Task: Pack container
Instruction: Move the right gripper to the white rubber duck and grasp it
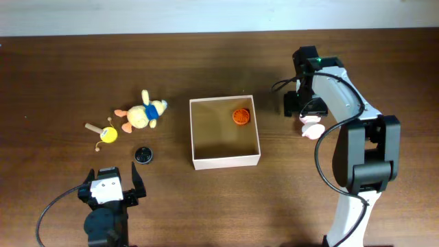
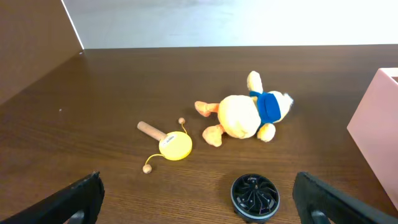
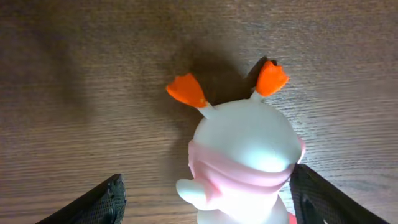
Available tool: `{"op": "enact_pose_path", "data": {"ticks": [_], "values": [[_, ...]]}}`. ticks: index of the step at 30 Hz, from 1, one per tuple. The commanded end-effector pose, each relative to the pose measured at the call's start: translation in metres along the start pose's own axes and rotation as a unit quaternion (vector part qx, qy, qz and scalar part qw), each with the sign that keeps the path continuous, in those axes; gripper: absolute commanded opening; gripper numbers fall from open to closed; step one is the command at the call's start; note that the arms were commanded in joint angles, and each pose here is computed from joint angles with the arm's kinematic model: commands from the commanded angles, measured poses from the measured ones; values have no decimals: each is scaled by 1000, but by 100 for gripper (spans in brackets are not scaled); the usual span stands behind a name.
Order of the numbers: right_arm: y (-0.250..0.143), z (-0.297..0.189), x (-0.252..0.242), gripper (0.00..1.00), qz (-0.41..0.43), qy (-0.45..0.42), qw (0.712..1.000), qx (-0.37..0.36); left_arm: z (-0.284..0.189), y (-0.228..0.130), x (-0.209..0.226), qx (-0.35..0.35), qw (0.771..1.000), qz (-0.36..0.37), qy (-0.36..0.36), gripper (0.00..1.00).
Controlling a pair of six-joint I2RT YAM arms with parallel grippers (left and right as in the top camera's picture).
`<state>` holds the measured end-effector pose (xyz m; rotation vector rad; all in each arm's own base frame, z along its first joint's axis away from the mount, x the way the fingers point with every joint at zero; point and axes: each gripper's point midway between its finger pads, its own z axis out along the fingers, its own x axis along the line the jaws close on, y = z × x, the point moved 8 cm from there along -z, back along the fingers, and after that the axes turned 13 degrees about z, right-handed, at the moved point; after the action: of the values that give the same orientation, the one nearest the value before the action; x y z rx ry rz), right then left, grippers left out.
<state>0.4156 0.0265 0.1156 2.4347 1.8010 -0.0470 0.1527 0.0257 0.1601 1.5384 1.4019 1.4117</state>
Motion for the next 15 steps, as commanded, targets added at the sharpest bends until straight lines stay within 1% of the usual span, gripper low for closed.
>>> {"op": "enact_pose_path", "data": {"ticks": [1, 6, 7, 9, 13, 15], "values": [[-1, 5, -12, 74, 7, -20, 1000, 4, 0, -1, 1, 0, 1000, 8, 5, 99], [-4, 17, -25, 73, 18, -36, 999, 11, 0, -1, 1, 0, 1000, 8, 5, 99], [-5, 21, -27, 71, 21, -36, 999, 13, 0, -1, 1, 0, 1000, 8, 5, 99], [-7, 27, -30, 70, 23, -37, 999, 16, 0, -1, 1, 0, 1000, 8, 5, 99], [-12, 34, -31, 61, 23, -40, 999, 23, 0, -1, 1, 0, 1000, 8, 5, 99], [-12, 34, -31, 54, 22, -40, 999, 23, 0, -1, 1, 0, 1000, 8, 5, 99]]}}
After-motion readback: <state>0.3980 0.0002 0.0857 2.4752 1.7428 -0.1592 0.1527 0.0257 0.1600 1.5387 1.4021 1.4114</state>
